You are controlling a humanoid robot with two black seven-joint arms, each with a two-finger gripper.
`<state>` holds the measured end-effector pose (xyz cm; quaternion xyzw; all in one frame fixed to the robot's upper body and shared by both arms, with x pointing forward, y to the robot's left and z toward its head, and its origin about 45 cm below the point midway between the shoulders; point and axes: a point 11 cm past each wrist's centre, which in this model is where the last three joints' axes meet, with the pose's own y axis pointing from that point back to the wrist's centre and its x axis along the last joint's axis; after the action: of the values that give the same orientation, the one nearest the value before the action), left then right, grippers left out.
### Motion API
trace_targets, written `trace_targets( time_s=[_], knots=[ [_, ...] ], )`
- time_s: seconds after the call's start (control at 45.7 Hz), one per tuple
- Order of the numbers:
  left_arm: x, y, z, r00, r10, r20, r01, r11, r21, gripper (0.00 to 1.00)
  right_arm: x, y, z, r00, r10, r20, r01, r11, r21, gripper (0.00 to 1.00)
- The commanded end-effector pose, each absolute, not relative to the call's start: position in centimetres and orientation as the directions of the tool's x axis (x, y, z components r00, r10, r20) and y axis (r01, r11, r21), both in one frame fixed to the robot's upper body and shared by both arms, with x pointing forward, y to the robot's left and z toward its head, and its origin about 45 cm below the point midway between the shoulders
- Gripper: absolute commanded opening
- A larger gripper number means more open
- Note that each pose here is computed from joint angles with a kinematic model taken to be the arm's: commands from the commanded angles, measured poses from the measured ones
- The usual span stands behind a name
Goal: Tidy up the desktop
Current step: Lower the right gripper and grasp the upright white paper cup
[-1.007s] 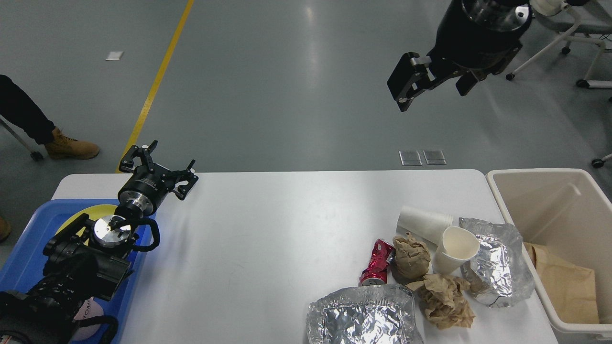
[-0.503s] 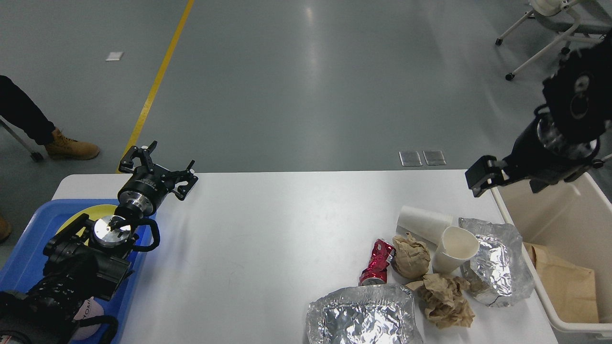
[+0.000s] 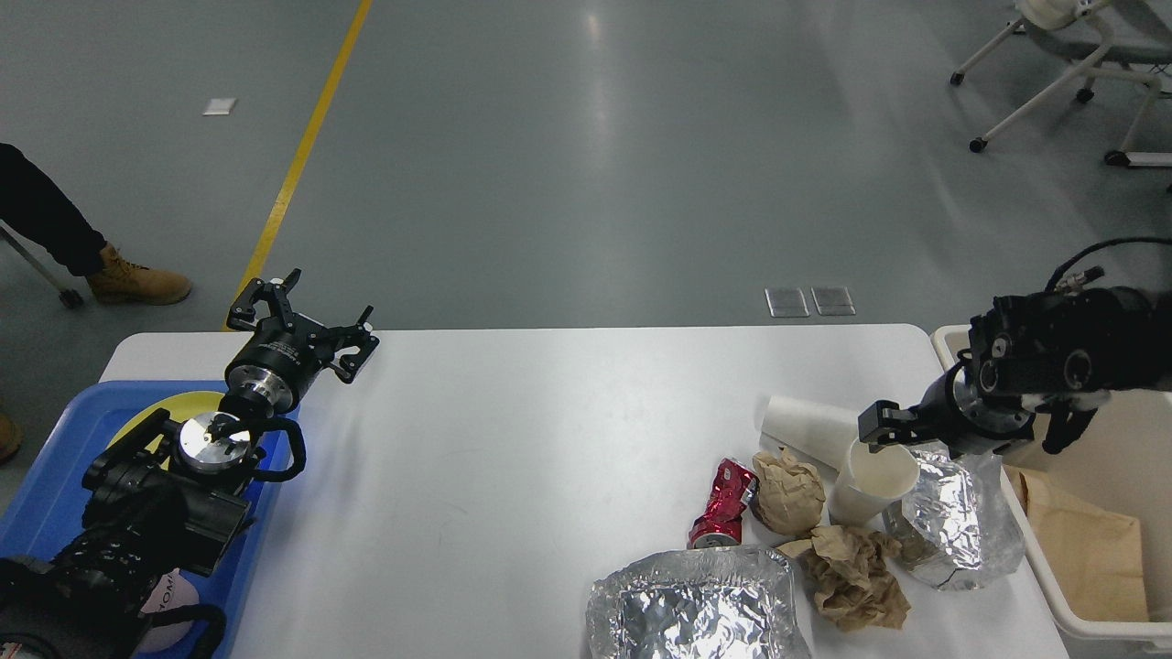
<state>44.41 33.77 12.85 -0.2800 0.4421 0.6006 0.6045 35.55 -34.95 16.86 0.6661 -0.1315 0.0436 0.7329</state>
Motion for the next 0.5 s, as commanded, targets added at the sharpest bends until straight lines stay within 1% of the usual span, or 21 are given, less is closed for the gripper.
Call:
trace_targets(
  time_s=[0.0, 0.263, 0.306, 0.35, 0.482],
  knots=[
    [44.4, 33.8, 12.8, -0.112, 0.479, -0.871, -0.974, 0.122, 0.192, 0.96, 35.6, -36.7, 15.1, 0.955, -0.132, 0.265, -0.246, 0.145, 0.959, 0.89],
    [44.4, 33.8, 12.8, -0.112, 0.479, -0.871, -0.974, 0.122, 0.192, 0.96, 34.9, -37.1, 13.5, 0.958, -0.145, 0.247, -0.227, 0.144, 0.963, 0.88],
    [44.4, 33.8, 12.8, -0.112, 0.479, -0.871, -0.974, 0.122, 0.192, 0.96, 34.7, -36.9, 13.3, 0.959, -0.148, 0.242, -0.223, 0.136, 0.965, 0.85],
    [44.4, 33.8, 12.8, -0.112, 0.479, -0.871, -0.974, 0.122, 0.192, 0.96, 34.6, -36.8, 13.1, 0.96, -0.15, 0.238, -0.219, 0.131, 0.967, 0.76],
    [44.4, 33.8, 12.8, -0.112, 0.479, -0.871, -0.974, 0.122, 0.192, 0.96, 33.9, -36.4, 12.3, 0.968, -0.143, 0.204, -0.186, 0.126, 0.974, 0.3]
  ],
)
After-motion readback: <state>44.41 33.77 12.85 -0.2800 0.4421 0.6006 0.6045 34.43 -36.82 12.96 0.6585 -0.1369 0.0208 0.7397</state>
